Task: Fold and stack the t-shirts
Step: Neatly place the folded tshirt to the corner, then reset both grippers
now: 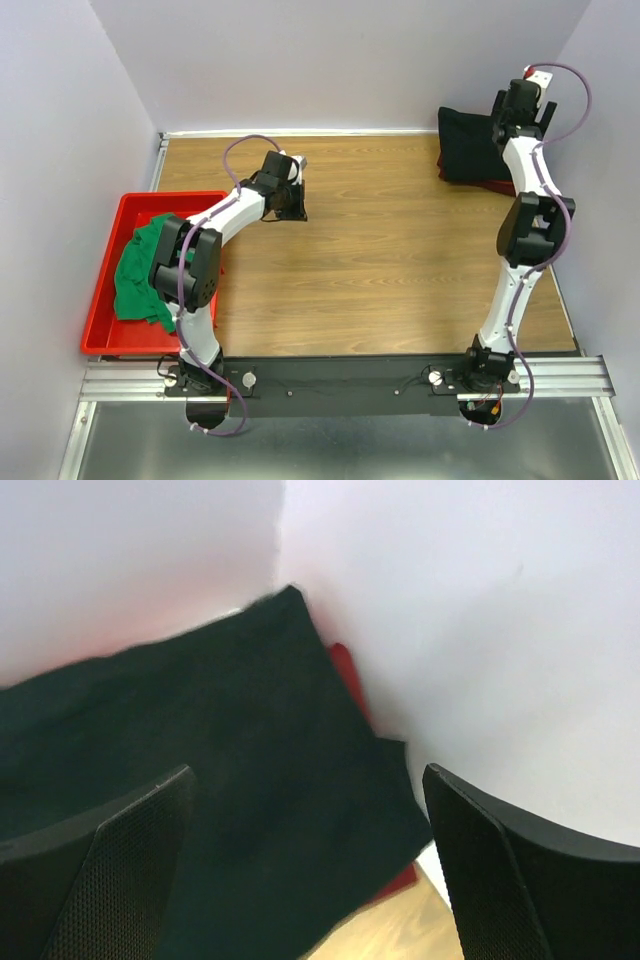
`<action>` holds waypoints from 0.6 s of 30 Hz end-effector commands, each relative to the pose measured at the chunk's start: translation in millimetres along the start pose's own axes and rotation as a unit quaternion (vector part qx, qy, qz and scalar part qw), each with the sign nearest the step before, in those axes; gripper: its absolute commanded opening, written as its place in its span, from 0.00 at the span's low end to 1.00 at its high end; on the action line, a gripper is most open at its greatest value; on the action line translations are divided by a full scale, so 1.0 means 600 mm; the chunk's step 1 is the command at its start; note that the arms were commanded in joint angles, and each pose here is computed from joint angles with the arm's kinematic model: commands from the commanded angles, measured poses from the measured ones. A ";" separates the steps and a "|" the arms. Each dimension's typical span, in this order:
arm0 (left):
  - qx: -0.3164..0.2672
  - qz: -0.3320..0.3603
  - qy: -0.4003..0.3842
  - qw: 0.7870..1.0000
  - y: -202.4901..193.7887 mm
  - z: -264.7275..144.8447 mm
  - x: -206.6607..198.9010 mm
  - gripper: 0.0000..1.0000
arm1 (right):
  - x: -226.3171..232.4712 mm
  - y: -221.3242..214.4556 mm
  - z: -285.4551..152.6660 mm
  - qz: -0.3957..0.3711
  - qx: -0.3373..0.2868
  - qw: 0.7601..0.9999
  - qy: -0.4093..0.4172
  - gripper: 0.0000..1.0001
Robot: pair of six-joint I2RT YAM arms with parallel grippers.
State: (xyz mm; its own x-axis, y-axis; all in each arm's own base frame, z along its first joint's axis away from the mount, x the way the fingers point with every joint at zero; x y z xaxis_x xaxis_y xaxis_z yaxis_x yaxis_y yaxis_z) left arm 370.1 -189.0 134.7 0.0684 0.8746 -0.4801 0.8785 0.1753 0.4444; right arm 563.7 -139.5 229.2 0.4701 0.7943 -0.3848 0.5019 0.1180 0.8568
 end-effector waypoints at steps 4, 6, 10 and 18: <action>-0.043 0.013 -0.027 0.999 0.020 -0.054 -0.026 0.00 | 0.032 0.037 -0.162 0.109 -0.023 0.988 0.107 1.00; -0.056 0.014 -0.023 0.998 0.026 -0.067 -0.028 0.00 | 0.051 0.038 -0.208 0.132 -0.027 0.982 0.133 1.00; -0.093 0.019 -0.022 0.995 0.039 -0.105 -0.040 0.00 | 0.139 0.029 -0.373 0.128 -0.054 0.965 0.224 1.00; -0.158 0.020 -0.004 0.987 0.039 -0.170 -0.040 0.00 | 0.230 -0.155 -0.579 0.081 0.011 0.924 0.373 1.00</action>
State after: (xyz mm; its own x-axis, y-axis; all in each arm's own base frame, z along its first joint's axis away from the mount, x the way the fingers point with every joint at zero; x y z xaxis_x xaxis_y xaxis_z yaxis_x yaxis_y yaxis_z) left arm 349.8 -172.3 225.0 0.1363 0.8617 -0.4887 0.7337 0.2437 0.6343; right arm 368.0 157.4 239.3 -0.0690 0.9975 0.0140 0.4295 0.0171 0.9029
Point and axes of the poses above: each gripper's point midway between its finger pads, its own z axis out along the fingers, its own x axis along the line the jaws close on, y = z × x, the point moved 7 cm from there along -z, back along the fingers, and after that the axes turned 12 degrees about -z, right-handed, at the moved point
